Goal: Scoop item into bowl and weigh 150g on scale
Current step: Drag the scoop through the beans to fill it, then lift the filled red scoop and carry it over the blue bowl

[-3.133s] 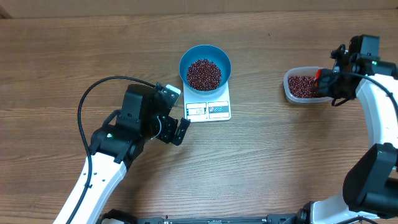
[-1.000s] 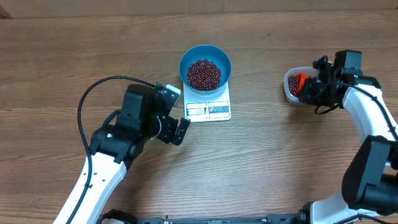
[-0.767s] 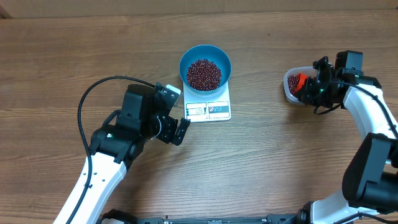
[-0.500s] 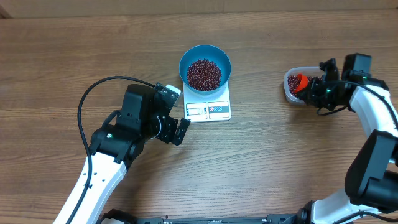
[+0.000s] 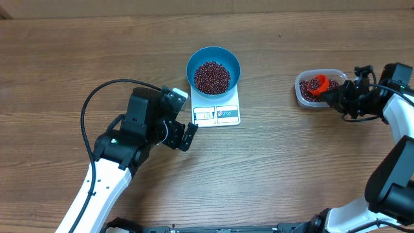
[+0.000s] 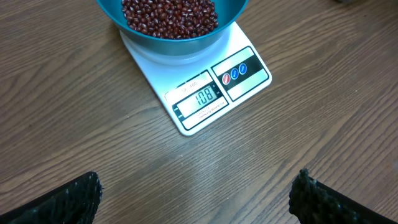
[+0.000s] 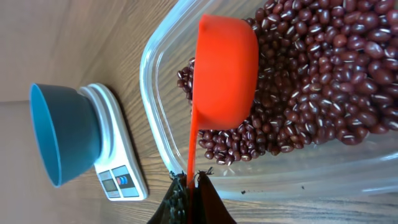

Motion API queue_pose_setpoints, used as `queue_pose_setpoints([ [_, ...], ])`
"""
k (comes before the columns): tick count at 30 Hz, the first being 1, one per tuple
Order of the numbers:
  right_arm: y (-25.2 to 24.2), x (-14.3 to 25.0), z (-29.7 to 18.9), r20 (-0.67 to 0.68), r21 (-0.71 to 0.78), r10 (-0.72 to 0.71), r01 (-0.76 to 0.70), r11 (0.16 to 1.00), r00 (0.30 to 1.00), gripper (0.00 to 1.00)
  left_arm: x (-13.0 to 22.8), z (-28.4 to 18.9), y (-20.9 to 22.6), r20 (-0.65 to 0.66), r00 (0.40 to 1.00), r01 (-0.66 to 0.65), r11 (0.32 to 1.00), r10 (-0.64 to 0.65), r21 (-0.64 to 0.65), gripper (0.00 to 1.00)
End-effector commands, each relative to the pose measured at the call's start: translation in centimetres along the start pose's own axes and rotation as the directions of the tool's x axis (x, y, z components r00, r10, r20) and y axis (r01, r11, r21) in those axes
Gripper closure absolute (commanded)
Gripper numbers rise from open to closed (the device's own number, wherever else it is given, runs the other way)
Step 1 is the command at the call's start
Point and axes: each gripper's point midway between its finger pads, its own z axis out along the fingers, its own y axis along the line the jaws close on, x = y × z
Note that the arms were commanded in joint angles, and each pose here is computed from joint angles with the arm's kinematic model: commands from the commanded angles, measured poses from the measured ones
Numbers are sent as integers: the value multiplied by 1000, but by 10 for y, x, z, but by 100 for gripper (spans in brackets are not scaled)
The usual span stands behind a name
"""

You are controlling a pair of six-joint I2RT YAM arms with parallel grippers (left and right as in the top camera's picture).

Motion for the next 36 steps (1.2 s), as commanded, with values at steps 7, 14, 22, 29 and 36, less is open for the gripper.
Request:
queue_pose_setpoints([
  [7,3,-5,-20,21,-171,45,-40,984,999,96,2,1,2,-2,1000,-19,1000,19,-6,0],
  [14,4,-3,-41,45,-276,13,0,961,999,96,2,1,2,-2,1000,-19,1000,19,-6,0],
  [22,25,3,-57,86,-427,-73,103,899,994,96,2,1,2,-2,1000,-19,1000,19,-6,0],
  [29,49,4,-69,120,-541,-95,145,829,988,96,2,1,2,-2,1000,-19,1000,19,-6,1],
  [36,78,15,-66,98,-577,-150,179,797,984,96,2,1,2,-2,1000,-19,1000,19,-6,0],
])
